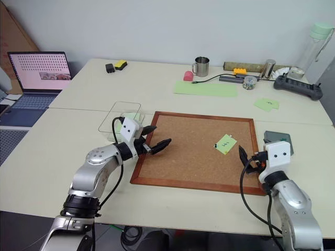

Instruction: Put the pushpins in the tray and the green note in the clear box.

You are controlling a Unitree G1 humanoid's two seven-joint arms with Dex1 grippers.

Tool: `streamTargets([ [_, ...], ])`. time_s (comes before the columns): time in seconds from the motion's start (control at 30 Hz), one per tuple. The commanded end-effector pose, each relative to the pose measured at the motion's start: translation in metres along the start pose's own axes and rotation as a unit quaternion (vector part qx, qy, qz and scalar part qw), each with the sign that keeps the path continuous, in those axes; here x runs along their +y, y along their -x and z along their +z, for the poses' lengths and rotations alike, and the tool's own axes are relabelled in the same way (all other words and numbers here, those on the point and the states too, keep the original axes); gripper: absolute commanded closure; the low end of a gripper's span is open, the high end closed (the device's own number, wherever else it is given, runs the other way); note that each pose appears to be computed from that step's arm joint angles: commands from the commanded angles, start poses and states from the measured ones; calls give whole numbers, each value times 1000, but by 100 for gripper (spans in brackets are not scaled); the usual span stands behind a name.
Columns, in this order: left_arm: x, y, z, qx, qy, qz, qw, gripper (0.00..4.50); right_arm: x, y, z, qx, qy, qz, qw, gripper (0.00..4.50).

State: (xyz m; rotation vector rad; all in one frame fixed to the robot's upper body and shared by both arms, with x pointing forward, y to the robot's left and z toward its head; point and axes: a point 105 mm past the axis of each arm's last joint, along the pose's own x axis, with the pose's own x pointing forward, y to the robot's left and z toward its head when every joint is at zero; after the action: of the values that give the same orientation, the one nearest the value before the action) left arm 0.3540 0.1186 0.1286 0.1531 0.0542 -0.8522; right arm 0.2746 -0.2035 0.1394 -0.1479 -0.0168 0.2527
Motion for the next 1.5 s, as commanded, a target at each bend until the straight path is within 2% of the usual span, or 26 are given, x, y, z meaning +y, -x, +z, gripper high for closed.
streamTargets([
  [0.03, -3, -2, 25, -26, -39, -36, 998, 1, -11, 6, 17, -26, 12, 7, 1000, 0],
  [0.33, -25, -7, 29, -21, -53, -115, 992, 1, 0, 13, 16, -4, -7, 82, 997, 0],
  [0.57, -30, -23, 29, -27, -74, -123, 989, 1, -16, 2, 15, 4, 26, 43, 999, 0],
  [0.7, -32, -30, 31, -51, -70, -120, 989, 59, -13, -7, 13, 10, 35, 41, 999, 0],
  [0.87, -38, -33, 34, -61, -71, -135, 986, 163, -7, -16, 12, 7, 32, 46, 998, 0],
  [1.03, -43, -36, 29, -54, -69, -153, 984, 247, -2, -27, 11, 7, 29, 56, 998, 0],
  [1.07, -45, -36, 28, -52, -67, -156, 984, 278, -2, -29, 10, 8, 29, 56, 998, 0],
  [1.37, -50, -47, 14, -47, -53, -167, 983, 446, 2, -46, -3, 13, 10, 48, 999, 0],
  [1.5, -50, -52, 6, -43, -48, -164, 984, 446, 4, -56, -7, 19, 16, 45, 999, 0],
])
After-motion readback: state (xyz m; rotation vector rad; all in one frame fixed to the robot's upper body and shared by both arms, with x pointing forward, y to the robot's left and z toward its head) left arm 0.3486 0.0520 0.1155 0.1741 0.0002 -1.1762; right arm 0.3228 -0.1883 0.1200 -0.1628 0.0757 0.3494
